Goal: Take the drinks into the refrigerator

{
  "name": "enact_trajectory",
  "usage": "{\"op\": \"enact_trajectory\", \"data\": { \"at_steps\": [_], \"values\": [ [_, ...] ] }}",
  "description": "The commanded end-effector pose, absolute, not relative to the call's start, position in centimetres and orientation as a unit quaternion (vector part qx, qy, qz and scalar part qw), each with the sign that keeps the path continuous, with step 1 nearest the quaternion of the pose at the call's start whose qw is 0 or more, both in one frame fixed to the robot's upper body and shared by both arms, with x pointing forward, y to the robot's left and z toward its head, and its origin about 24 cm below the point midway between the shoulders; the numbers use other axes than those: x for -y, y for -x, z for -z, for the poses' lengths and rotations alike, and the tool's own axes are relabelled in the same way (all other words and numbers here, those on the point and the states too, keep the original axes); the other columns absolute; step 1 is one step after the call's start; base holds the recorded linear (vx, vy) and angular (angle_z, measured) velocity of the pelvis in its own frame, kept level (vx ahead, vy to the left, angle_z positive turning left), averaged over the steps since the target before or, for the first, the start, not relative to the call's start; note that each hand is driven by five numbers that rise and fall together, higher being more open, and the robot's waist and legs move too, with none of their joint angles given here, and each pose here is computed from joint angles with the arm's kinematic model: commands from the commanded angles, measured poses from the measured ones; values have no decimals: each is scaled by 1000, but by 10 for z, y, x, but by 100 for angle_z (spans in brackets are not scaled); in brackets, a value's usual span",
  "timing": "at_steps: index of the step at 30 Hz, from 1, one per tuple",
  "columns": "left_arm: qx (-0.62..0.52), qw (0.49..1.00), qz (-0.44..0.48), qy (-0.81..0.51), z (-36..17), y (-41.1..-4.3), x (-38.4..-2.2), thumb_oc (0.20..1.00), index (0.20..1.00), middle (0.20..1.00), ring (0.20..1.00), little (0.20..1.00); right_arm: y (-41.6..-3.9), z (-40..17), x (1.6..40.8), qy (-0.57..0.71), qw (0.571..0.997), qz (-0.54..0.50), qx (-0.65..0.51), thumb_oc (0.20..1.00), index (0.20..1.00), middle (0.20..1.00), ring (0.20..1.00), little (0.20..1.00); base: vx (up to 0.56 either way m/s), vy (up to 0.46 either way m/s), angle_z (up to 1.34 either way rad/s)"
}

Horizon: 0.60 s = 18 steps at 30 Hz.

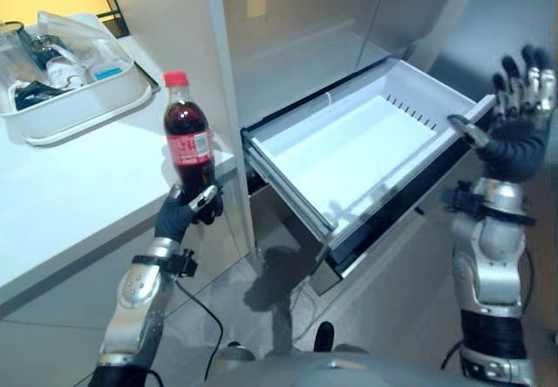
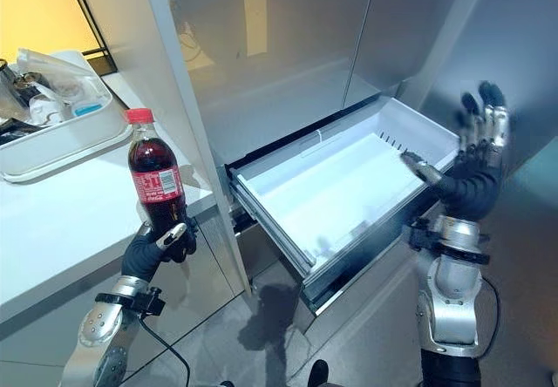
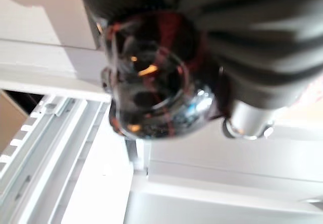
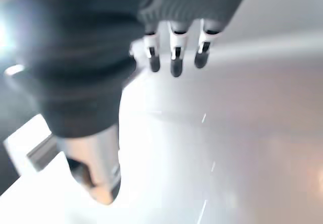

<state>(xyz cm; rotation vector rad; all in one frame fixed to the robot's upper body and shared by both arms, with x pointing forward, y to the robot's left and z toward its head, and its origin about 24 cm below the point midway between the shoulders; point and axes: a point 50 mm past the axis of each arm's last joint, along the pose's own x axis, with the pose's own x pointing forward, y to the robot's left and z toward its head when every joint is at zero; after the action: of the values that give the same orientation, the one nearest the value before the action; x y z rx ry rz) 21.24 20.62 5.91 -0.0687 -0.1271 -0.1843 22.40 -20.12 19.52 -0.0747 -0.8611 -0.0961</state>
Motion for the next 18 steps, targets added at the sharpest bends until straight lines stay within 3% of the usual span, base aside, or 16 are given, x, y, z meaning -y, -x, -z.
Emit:
{"op": "enact_trajectory", "data": {
  "at_steps": [1, 6, 10, 18],
  "values": [
    [196, 969, 150, -13, -109, -225, -197, 200, 200, 200, 200, 200, -215, -230, 183, 59, 863, -44, 500, 1000, 1000, 1000, 1000, 1000, 0, 0, 0],
    [187, 965, 183, -30, -107, -227, -192, 200, 200, 200, 200, 200, -236, -217, 167, 102, 884, -144, 434, 1000, 1000, 1000, 1000, 1000, 0, 0, 0],
    [183, 945, 269, -43, -109, -229, -168, 200, 200, 200, 200, 200, -276, -169, 157, 117, 919, -268, 263, 1000, 1000, 1000, 1000, 1000, 0, 0, 0],
    [170, 925, 334, -57, -100, -236, -140, 200, 200, 200, 200, 200, -301, -113, 116, 57, 916, -380, 115, 1000, 1000, 1000, 1000, 1000, 0, 0, 0]
  ]
}}
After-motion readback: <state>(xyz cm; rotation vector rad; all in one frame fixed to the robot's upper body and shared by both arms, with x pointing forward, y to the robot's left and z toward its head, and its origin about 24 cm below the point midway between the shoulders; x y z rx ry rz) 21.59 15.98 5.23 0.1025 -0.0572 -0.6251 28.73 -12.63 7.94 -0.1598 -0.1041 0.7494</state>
